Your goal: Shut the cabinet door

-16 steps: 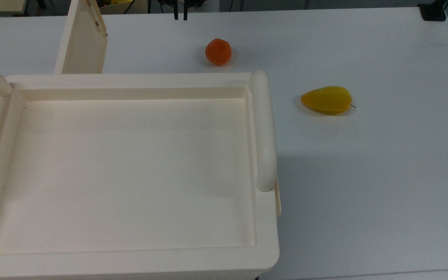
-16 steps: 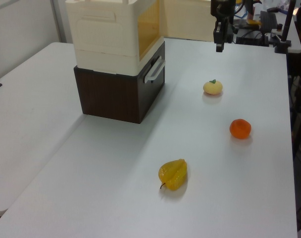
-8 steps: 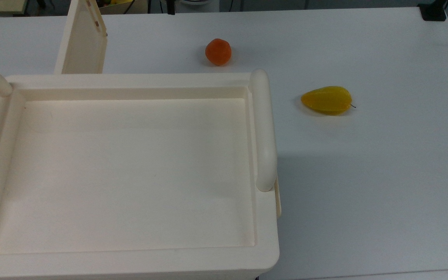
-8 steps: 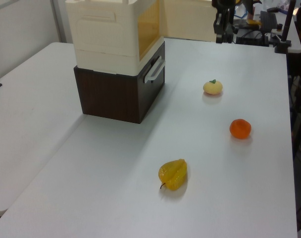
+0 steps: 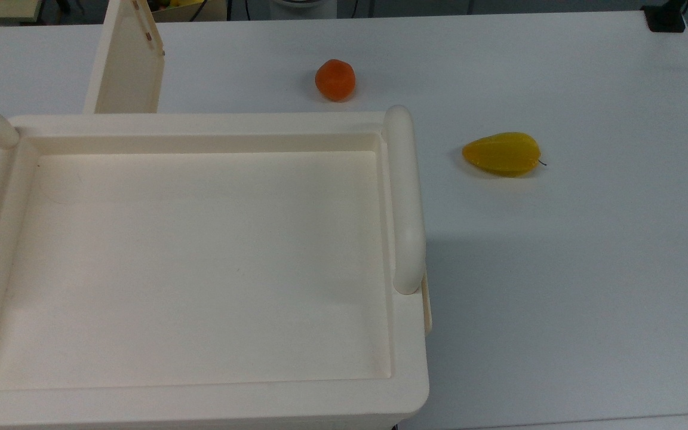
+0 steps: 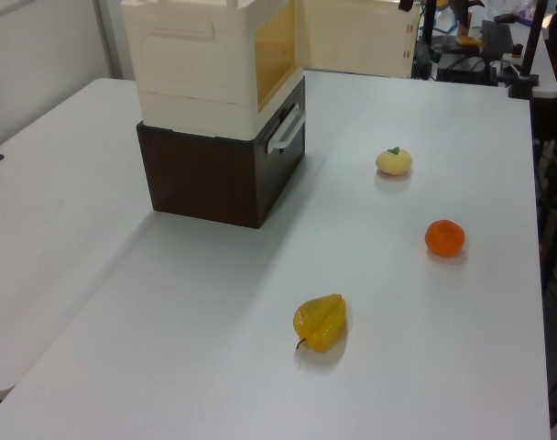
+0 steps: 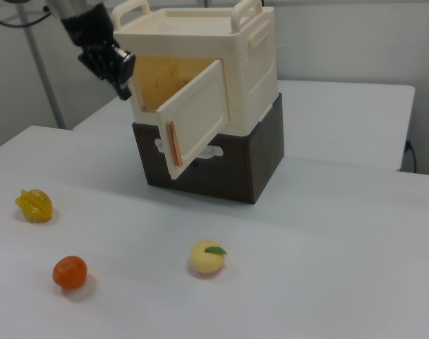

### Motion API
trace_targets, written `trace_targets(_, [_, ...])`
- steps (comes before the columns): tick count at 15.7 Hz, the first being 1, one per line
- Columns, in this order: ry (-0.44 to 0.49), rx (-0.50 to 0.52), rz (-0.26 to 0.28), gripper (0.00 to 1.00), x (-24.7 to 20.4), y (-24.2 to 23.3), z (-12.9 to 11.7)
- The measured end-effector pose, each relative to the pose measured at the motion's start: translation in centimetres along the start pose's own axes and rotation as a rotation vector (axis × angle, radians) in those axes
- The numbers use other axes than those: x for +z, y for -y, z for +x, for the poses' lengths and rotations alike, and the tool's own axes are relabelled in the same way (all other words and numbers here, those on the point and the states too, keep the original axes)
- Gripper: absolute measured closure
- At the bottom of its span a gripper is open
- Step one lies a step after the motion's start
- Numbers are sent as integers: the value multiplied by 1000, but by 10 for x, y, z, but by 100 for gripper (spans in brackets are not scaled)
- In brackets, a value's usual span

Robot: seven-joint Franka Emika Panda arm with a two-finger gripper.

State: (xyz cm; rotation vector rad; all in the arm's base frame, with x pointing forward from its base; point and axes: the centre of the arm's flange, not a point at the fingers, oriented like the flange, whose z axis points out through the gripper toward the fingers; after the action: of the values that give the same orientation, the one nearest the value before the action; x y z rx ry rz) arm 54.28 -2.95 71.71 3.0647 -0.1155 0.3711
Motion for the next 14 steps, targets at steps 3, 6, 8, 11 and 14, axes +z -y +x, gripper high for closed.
trace_targets(3, [-23,46,0,99,-11,-37,1])
trace_targets(6, [-31,86,-14,99,-13,-71,-1])
trace_targets(8, [-48,120,-25,99,-12,-93,-1])
trace_targets(11, [-40,155,-22,99,-1,-111,3])
trace_targets(14, [-42,164,-8,99,16,-113,13])
